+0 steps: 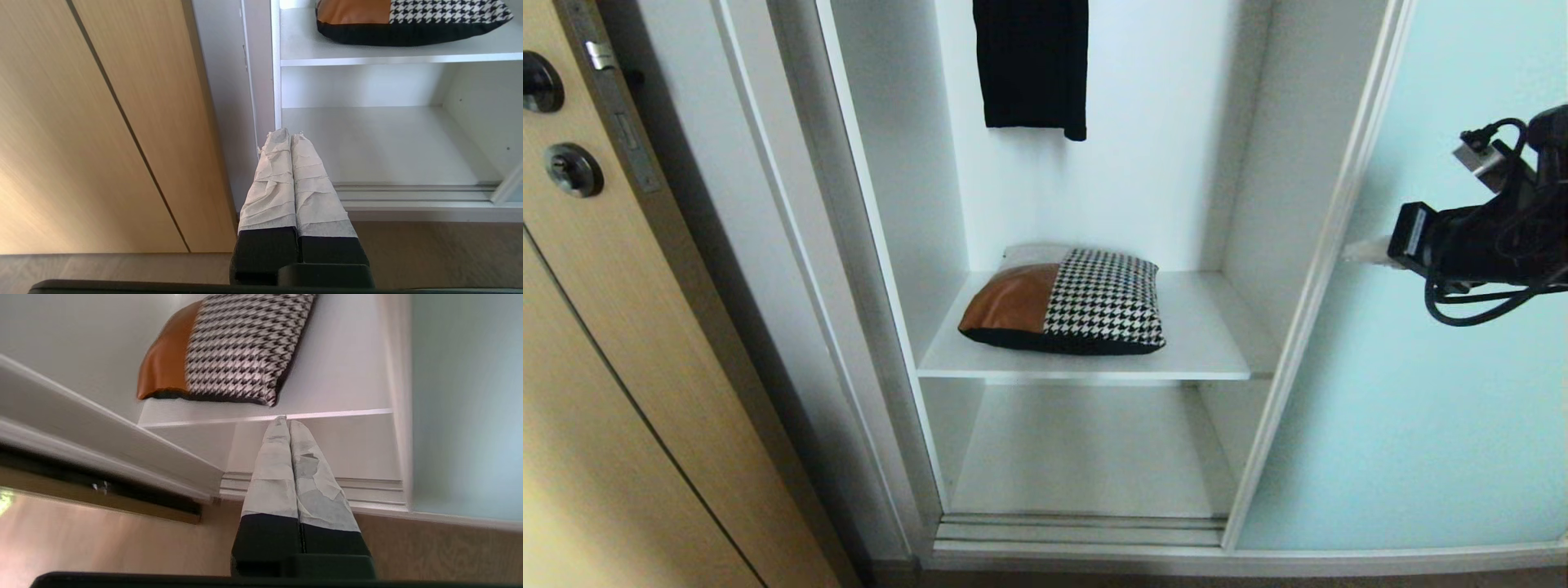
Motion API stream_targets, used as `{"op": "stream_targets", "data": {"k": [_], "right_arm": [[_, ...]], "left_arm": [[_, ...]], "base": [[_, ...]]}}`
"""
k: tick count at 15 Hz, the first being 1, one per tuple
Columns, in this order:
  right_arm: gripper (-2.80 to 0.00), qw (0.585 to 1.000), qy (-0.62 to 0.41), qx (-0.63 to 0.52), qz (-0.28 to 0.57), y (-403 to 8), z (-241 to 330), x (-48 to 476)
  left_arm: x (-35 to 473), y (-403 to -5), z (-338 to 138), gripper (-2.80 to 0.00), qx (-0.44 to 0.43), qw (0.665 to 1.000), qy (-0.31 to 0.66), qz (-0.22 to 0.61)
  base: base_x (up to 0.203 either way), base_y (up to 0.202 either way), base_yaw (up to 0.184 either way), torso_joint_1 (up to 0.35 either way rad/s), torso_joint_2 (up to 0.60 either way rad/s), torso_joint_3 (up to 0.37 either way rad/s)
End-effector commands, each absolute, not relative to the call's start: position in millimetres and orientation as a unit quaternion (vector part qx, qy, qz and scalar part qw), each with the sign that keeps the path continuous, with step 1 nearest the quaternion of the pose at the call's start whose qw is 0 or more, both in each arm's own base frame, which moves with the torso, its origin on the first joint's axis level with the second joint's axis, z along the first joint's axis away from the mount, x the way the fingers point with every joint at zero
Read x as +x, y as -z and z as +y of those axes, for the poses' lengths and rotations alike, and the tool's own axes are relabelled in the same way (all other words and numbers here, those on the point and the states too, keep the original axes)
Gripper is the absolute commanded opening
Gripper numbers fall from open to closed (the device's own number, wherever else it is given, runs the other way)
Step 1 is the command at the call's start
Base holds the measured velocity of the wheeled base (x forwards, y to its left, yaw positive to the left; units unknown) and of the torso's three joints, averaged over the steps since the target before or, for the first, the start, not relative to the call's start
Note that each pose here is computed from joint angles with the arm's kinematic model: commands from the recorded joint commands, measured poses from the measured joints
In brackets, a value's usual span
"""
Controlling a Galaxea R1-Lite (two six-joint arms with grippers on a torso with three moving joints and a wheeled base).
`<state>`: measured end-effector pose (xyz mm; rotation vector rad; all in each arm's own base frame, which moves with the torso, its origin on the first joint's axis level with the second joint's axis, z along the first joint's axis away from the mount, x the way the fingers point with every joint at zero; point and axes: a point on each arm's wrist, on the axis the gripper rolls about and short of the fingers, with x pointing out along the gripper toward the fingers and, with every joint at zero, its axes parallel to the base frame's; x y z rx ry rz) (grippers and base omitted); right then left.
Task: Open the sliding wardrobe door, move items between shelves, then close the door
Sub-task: Close the door
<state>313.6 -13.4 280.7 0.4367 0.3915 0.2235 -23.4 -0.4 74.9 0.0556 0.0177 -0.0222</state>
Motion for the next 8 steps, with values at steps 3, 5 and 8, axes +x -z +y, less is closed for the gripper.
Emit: {"op": "stream_targets", "data": {"k": [3, 5, 8], "right_arm": [[-2.80, 0.978, -0.084, 0.160, 0.104, -295, -16, 301], [-2.80, 0.986, -0.061, 0.139, 0.073, -293, -17, 312], [-2.80, 0.987, -0.058, 0.128, 0.080, -281, -16, 329]], "left_arm": [[-23, -75, 0, -2.80, 0.028, 1.000, 0.011, 0.010], [-23, -75, 0, -2.80, 0.028, 1.000, 0.011, 0.010], [-23, -75, 0, -2.80, 0.028, 1.000, 0.011, 0.010]], "base": [[0.000, 0.000, 0.000, 0.000, 0.00, 0.000], [0.000, 0.000, 0.000, 0.000, 0.00, 0.000], [0.000, 0.000, 0.000, 0.000, 0.00, 0.000]]}}
